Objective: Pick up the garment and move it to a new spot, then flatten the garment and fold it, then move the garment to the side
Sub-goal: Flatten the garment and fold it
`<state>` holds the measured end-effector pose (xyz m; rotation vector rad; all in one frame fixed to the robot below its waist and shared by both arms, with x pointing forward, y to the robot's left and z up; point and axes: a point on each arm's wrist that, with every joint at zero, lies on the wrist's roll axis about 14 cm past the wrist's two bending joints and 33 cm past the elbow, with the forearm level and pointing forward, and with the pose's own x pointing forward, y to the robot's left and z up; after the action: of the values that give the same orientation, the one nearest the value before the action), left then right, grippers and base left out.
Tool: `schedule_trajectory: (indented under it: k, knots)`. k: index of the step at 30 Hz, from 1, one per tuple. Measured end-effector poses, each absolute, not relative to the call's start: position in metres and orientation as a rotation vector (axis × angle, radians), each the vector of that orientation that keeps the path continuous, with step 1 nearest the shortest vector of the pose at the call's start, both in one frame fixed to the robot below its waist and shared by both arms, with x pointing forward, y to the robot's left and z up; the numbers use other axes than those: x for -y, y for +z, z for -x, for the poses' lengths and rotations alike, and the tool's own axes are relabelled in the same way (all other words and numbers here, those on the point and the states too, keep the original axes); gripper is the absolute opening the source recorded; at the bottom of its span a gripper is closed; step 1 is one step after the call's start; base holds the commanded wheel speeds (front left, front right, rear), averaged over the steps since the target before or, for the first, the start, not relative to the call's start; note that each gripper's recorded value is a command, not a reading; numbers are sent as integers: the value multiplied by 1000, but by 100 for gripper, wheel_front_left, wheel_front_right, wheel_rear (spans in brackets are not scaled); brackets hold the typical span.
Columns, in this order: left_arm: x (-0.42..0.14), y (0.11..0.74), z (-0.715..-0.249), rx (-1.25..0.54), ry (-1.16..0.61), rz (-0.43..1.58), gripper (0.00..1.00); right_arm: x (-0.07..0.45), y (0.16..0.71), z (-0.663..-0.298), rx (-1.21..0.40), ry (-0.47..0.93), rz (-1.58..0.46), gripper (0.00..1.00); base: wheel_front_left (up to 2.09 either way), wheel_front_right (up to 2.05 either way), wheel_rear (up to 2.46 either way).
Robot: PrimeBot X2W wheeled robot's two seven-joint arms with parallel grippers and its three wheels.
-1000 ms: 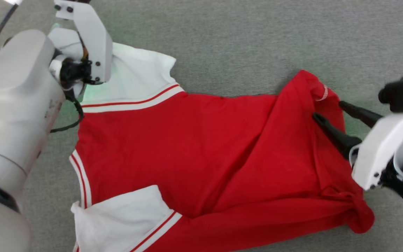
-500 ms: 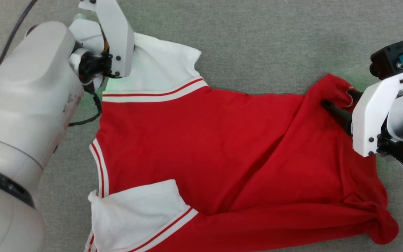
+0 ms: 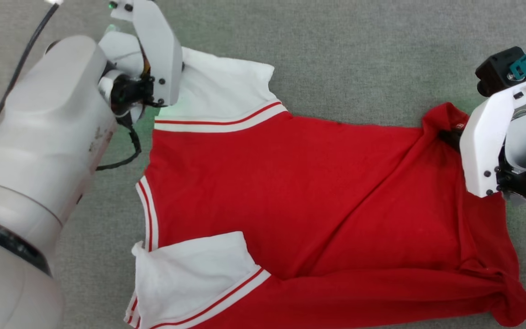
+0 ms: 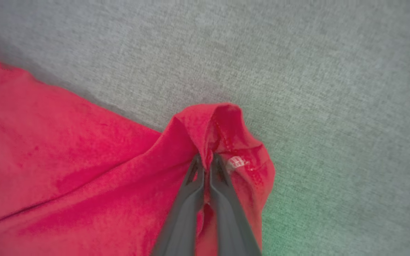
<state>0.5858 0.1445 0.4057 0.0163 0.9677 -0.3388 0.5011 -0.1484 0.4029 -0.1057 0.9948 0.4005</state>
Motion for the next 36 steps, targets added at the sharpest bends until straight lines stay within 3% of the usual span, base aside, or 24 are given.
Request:
schedule_trajectory:
  k: [20,36]
  knots:
    - [-168,502,-560,-719,-348,10,0,161,452,-474,-804,439,95,0,0,0,0]
    - [-194,522,-459,-731,-337,-14,0,168,459,-408,-801,461,78,0,0,0,0]
